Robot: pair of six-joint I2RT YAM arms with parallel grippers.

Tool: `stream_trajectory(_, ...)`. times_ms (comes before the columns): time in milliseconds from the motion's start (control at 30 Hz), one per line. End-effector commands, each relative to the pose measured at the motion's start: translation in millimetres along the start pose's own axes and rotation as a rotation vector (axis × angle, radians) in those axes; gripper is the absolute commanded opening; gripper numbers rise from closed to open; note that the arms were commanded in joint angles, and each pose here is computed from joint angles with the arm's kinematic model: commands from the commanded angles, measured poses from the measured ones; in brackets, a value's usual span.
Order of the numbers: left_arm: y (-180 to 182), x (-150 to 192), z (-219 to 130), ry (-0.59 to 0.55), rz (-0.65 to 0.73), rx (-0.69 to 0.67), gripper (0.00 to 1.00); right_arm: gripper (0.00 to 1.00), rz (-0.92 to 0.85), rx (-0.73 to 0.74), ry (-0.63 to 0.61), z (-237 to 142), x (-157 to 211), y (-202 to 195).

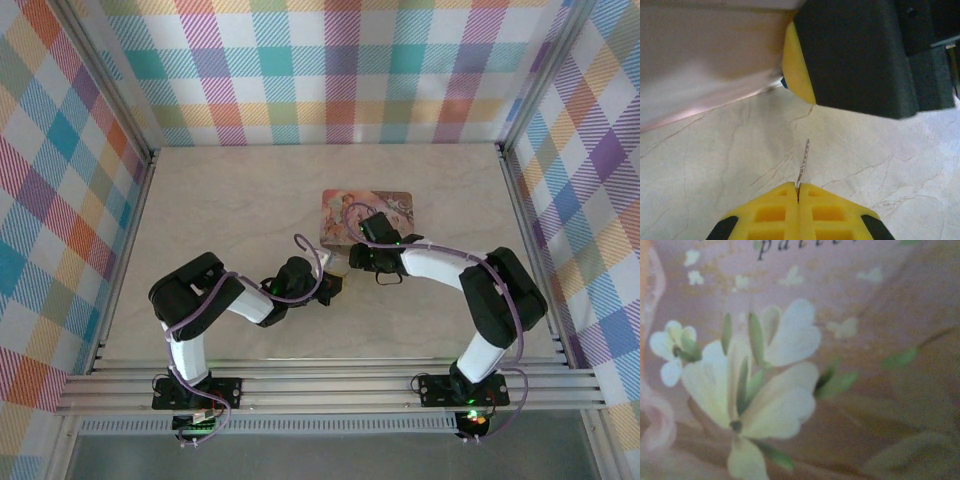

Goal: Unlock the padlock with the key

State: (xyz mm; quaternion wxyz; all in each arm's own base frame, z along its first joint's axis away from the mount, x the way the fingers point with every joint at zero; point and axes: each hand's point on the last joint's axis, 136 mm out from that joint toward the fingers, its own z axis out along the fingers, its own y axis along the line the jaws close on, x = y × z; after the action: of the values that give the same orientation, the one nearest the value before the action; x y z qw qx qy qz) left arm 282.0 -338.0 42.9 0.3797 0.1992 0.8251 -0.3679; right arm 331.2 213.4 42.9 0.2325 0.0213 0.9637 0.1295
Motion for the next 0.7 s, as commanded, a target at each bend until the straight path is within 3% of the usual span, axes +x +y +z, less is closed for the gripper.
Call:
stream_trajectory(0, -5.9, -3.0, -6.1, -0.009, 0.033, 0.001, 0.0, 0.52, 0.002, 0.01, -0.034, -0.2, -11.5, 4.9)
stream_trajectory(267, -7.7, -4.1, -9.8, -0.008, 0.041, 0.004, 0.0, 0.39, -0.026, 0.021, -0.065, 3.7, -19.3, 5.0)
stream_trajectory(433, -6.9, -4.1, -12.9, -0.005, 0.048, -0.001, 0.0, 0.37, -0.04, 0.011, -0.079, 11.1, -21.6, 7.5)
stream_trajectory(667, -8.6, -7.6, -17.8, -0.01, 0.064, -0.001, 0.0, 0.14, -0.079, -0.022, -0.126, -3.3, -30.5, 13.9)
